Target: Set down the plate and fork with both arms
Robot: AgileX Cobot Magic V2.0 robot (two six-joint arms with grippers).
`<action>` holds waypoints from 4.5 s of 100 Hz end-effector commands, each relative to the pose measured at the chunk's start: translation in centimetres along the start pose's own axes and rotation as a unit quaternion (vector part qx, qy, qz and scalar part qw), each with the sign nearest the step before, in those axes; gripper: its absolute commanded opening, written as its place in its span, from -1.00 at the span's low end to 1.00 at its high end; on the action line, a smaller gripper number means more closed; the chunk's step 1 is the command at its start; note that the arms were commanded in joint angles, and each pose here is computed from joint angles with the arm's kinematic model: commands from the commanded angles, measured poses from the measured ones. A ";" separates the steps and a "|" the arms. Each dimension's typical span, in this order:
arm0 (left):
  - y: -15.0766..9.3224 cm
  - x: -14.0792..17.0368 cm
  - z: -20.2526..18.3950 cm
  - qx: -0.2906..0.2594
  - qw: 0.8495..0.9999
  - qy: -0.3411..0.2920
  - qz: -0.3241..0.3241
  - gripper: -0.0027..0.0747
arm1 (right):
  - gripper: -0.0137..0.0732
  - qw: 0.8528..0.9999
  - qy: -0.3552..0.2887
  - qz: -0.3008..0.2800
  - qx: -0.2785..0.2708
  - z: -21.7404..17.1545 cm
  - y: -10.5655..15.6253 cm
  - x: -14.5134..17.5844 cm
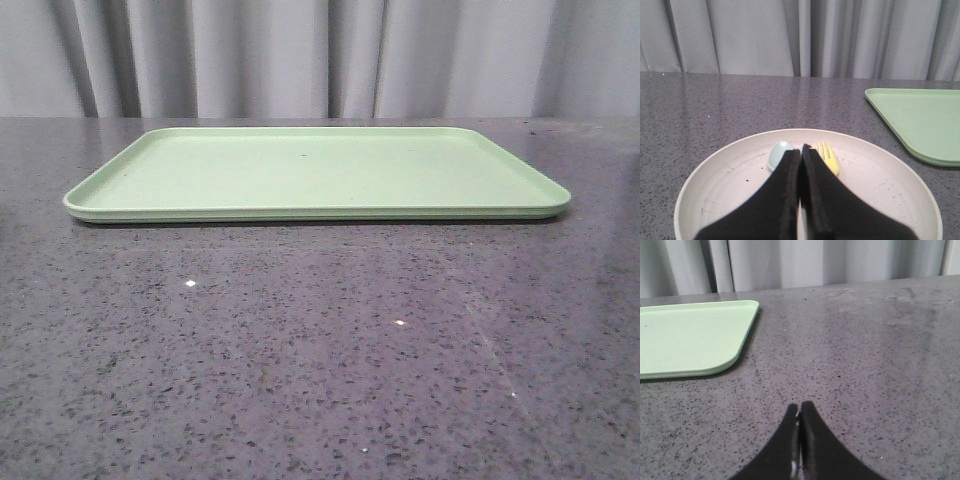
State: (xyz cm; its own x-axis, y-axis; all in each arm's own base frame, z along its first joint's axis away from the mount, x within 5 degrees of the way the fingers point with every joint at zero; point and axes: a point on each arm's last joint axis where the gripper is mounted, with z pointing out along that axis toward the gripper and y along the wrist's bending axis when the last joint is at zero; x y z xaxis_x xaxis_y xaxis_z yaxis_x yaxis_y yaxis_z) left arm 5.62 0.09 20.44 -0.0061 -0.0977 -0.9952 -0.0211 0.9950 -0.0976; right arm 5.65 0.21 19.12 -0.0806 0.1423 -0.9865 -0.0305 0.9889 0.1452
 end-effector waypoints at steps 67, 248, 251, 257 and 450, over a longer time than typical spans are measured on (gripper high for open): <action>0.0 -0.5 -0.2 0.001 0.999 -0.050 -0.003 -0.98 | -0.84 0.998 -0.054 -0.004 -0.006 -0.3 0.1 -1.0; -2.0 -16.1 5.8 0.014 0.992 0.119 -0.033 0.01 | 0.42 0.985 0.167 -0.001 0.038 3.0 1.9 -14.1; -2.0 -16.1 5.8 0.014 0.992 0.119 -0.033 -0.01 | 0.41 0.986 0.163 -0.001 0.037 3.0 1.9 -14.1; -2.0 -16.1 5.8 0.014 0.992 0.119 -0.033 -0.04 | 0.41 0.987 0.157 -0.001 0.036 3.0 1.9 -14.2; 5.0 -7.4 13.8 -0.204 0.882 0.424 -0.011 -0.12 | 0.41 0.983 0.181 0.007 0.037 2.9 1.9 -13.7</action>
State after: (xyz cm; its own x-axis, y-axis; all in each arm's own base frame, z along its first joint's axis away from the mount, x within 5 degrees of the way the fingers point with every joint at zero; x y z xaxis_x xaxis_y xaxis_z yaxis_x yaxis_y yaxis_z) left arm 18.50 5.73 26.17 -0.7794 -0.2929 -0.5538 -0.3934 0.9168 0.0688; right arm 9.20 0.28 31.20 -0.5067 0.1496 -0.8490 0.0560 0.9885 0.1407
